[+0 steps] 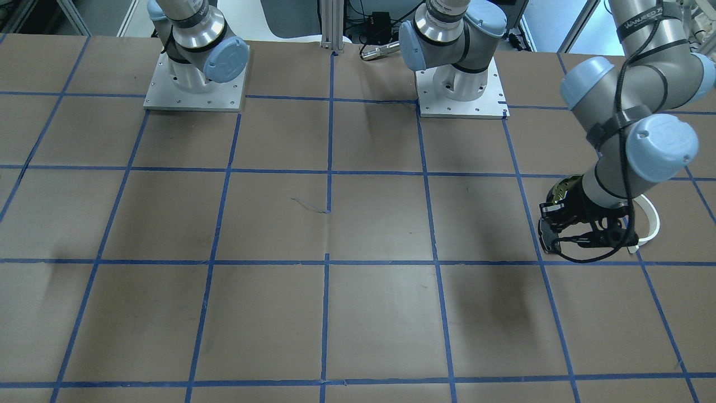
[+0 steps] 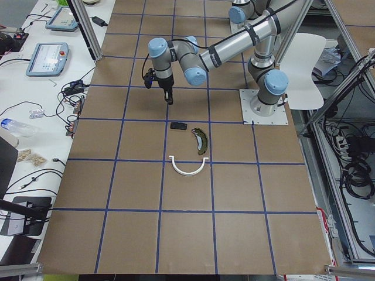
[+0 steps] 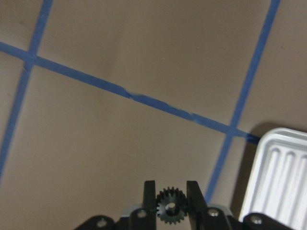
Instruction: Place bearing gear from tray to pile
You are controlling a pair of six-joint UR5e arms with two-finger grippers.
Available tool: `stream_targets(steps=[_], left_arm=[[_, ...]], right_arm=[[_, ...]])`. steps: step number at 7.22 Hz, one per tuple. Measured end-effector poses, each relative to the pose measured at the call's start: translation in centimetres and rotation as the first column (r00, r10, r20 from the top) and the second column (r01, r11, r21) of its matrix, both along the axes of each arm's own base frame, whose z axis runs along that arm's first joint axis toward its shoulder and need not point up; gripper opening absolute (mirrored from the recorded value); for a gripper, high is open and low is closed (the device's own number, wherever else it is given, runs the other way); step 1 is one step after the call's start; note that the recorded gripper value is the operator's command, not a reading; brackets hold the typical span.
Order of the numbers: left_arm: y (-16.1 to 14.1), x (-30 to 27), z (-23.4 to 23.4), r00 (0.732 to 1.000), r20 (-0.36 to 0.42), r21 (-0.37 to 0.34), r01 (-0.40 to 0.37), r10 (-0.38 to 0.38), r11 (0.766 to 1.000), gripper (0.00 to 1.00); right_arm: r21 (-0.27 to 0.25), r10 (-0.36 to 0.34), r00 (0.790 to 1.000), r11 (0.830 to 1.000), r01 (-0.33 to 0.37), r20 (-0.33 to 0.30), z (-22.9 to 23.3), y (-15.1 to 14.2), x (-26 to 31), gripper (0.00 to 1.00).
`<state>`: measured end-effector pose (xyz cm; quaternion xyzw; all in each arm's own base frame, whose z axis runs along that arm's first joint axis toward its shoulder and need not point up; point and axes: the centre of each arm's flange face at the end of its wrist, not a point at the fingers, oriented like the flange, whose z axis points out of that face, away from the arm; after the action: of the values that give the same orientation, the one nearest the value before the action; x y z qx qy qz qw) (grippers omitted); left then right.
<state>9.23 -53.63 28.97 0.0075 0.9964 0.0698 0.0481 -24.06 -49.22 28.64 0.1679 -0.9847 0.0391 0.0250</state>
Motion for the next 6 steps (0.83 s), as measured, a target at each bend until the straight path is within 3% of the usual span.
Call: stream_targets(steps=[3, 5, 6], left_arm=[[4.5, 11.0, -3.5, 0.994, -0.065, -0.027, 0.088, -0.090, 0.996, 0.00], [5.3, 12.7, -5.5, 0.991, -0.079, -0.041, 0.101, -0.104, 0.994, 0.00], [5.1, 12.9, -6.3, 0.991, -0.084, -0.040, 0.099, -0.102, 0.994, 0.00]], right_arm=[[0.015, -0.172, 0.984, 0.985, 0.171, 0.040, -0.3, -2.2, 22.0, 0.11], [0.038, -0.323, 0.945, 0.946, 0.322, 0.057, -2.0, -1.5, 37.3, 0.12], [0.048, -0.406, 0.912, 0.914, 0.403, 0.066, -3.8, -0.9, 43.8, 0.14]])
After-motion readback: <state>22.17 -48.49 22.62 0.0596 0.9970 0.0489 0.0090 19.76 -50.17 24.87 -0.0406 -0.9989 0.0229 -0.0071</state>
